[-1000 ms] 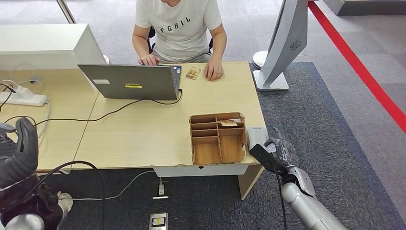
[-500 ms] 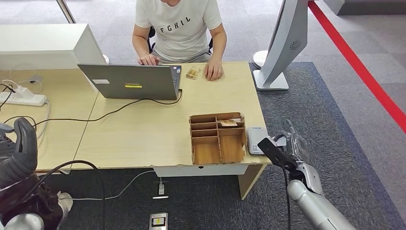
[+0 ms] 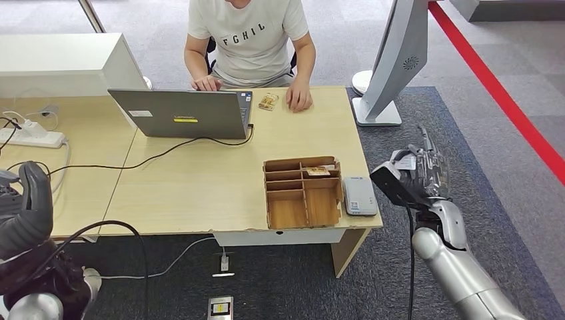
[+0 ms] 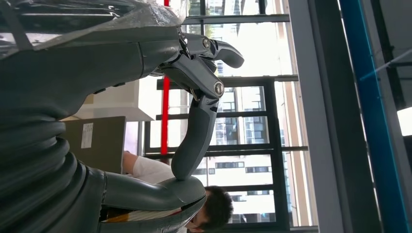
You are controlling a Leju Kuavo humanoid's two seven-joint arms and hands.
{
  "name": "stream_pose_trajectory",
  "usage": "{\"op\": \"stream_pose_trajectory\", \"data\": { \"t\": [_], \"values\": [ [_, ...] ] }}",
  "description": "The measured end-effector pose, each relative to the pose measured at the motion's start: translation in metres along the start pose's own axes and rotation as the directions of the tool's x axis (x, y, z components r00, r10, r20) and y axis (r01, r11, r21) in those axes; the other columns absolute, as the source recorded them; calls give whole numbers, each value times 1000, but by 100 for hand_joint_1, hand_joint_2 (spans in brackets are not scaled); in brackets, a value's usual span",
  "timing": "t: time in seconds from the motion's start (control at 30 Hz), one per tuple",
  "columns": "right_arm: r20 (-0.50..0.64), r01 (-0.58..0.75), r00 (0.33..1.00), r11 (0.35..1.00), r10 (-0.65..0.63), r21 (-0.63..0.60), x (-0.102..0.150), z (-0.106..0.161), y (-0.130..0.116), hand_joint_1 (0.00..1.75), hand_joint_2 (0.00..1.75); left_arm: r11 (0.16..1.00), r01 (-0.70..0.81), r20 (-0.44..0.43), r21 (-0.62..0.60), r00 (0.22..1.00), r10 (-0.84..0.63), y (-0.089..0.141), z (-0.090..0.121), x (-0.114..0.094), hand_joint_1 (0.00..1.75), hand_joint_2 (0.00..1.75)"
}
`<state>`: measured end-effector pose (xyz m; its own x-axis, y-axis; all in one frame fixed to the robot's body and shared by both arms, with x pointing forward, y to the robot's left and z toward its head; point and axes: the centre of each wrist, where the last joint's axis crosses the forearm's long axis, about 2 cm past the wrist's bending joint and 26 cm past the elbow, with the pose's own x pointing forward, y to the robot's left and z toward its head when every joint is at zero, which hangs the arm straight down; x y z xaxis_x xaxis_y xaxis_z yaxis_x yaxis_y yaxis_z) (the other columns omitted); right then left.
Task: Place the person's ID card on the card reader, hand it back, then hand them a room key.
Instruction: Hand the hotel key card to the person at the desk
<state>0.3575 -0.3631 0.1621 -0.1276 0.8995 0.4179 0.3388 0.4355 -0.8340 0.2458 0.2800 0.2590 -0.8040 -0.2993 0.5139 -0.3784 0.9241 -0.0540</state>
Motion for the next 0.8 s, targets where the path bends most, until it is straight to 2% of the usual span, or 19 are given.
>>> {"op": "stream_pose_trajectory", "data": {
  "t": [0.33,0.57,0.8],
  "values": [
    [83,24,996,998,-18,-62,29,-46,-14,175,175,1000,-10,22,-4,1000,10,-8,0,2,0,175],
    [115,55,992,996,-46,-73,49,-69,-11,175,175,1000,-19,44,-11,999,20,-13,2,4,0,175],
    [155,80,985,995,-72,-51,80,-98,-1,175,175,1000,-25,59,-13,998,26,-16,6,6,0,175]
  ]
}}
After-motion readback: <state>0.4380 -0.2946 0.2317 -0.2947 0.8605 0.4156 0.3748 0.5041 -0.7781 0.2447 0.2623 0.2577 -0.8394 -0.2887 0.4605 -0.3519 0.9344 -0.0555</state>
